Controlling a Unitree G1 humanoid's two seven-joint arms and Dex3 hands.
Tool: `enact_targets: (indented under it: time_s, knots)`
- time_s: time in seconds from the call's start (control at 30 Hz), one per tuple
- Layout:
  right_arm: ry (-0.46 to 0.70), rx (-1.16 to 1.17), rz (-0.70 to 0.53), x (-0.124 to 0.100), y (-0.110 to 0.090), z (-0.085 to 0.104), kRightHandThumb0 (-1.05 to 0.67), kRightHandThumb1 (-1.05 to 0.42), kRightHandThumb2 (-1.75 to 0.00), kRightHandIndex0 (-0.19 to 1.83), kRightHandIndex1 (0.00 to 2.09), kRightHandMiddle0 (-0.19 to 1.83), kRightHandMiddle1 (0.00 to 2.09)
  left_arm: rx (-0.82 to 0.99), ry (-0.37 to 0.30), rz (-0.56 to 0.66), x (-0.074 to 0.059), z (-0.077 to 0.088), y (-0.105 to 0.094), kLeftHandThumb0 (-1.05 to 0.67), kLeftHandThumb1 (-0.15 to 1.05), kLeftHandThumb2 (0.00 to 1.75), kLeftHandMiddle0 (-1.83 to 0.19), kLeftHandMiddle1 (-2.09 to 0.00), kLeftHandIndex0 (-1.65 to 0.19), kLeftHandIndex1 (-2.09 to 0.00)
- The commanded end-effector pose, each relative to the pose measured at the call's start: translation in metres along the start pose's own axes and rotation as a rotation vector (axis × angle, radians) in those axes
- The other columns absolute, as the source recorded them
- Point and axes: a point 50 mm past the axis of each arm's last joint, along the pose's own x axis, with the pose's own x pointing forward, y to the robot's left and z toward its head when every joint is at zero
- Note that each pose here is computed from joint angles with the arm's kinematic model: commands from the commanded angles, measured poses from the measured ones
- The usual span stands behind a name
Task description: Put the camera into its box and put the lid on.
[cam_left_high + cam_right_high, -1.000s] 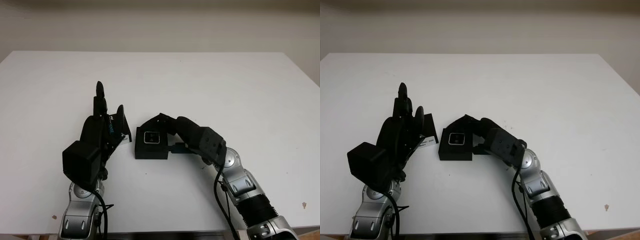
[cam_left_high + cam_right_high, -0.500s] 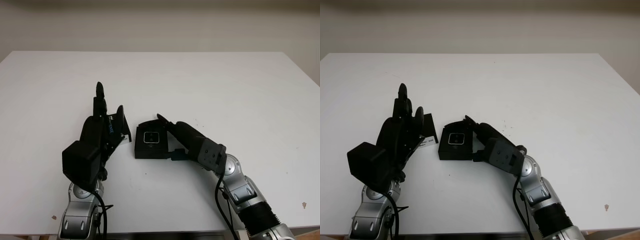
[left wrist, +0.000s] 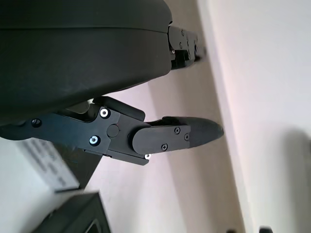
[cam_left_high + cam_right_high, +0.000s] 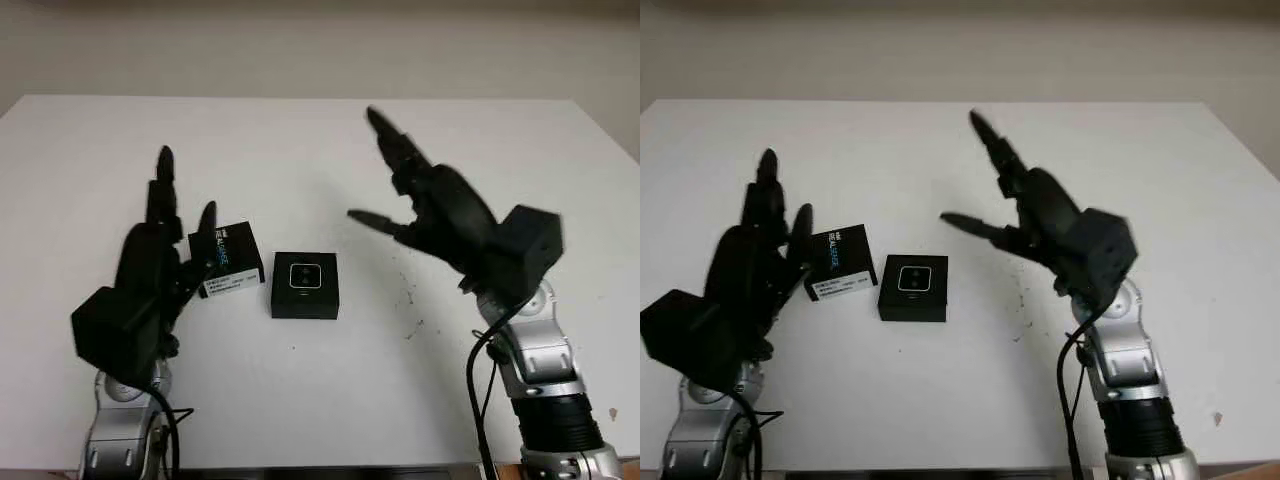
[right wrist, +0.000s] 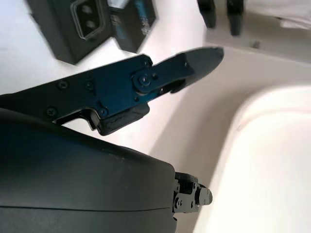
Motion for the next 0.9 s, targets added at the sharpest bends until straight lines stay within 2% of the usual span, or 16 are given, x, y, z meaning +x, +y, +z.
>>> enact_targets:
  time_s: [0.0,0.07,0.1,0.17,0.2,0.23,0.3,0.43,0.57,0.7,0.87]
  knots:
    - [-0.023,-0.007,-0.014,0.004,-0.008,0.012,-0.72,-1.04,-0.11,-0.13,0.06,-0.10,0.06,0.038,-0.067,0.029,0.000,0.010,0.012,-0.53,1.05,0.24,-0.50,-0.35,-0.33,-0.49]
    - [-0.013,-0.024,-0.031,0.005,-0.011,0.012,-0.75,-1.05,-0.13,-0.10,0.07,-0.08,0.07,0.084,-0.098,0.025,0.001,0.012,0.020,-0.50,1.05,0.19,-0.49,-0.66,-0.27,-0.85]
    - [-0.006,-0.032,-0.036,0.005,-0.013,0.012,-0.75,-1.05,-0.13,-0.09,0.07,-0.07,0.07,0.126,-0.093,0.010,0.001,0.013,0.026,-0.50,1.05,0.17,-0.45,-0.70,-0.23,-0.89]
    - [0.008,-0.042,-0.036,0.006,-0.016,0.011,-0.75,-1.05,-0.13,-0.08,0.08,-0.06,0.08,0.193,-0.065,-0.035,0.004,0.013,0.036,-0.52,1.05,0.12,-0.36,-0.67,-0.16,-0.82]
    - [0.025,-0.047,-0.033,0.007,-0.018,0.009,-0.73,-1.05,-0.14,-0.09,0.07,-0.07,0.08,0.237,-0.034,-0.071,0.006,0.012,0.042,-0.59,1.03,0.08,-0.31,-0.41,-0.11,-0.62]
    - [0.042,-0.047,-0.031,0.008,-0.020,0.007,-0.74,-1.05,-0.15,-0.09,0.07,-0.08,0.08,0.287,-0.009,-0.110,0.009,0.012,0.048,-0.63,1.01,0.07,-0.31,-0.25,-0.13,-0.46]
    - [0.076,-0.044,-0.043,0.009,-0.024,0.002,-0.73,-1.05,-0.19,-0.07,0.08,-0.06,0.09,0.402,0.016,-0.193,0.016,0.011,0.058,-0.73,0.99,0.05,-0.23,-0.07,-0.11,-0.23]
    - [0.122,0.061,-0.061,0.012,-0.037,-0.004,-0.68,-1.05,-0.25,-0.06,0.09,-0.05,0.10,0.615,0.072,-0.361,0.031,0.004,0.064,-0.84,0.96,0.04,-0.11,-0.02,-0.06,-0.11]
    - [0.146,0.110,-0.092,0.018,-0.051,-0.005,-0.69,-1.05,-0.30,-0.08,0.07,-0.09,0.10,0.752,0.084,-0.487,0.043,-0.006,0.059,-0.86,0.94,0.04,-0.03,-0.02,-0.01,-0.06]
    - [0.157,0.226,-0.148,0.022,-0.061,-0.006,-0.71,-1.05,-0.23,-0.09,0.07,-0.09,0.10,0.779,0.100,-0.557,0.053,-0.023,0.050,-0.88,0.91,0.04,-0.02,-0.04,0.00,-0.06]
    - [0.176,0.232,-0.164,0.020,-0.060,-0.009,-0.69,-1.05,-0.25,-0.10,0.06,-0.11,0.10,0.770,0.127,-0.610,0.059,-0.037,0.039,-0.84,0.90,0.05,0.06,-0.02,0.08,-0.02]
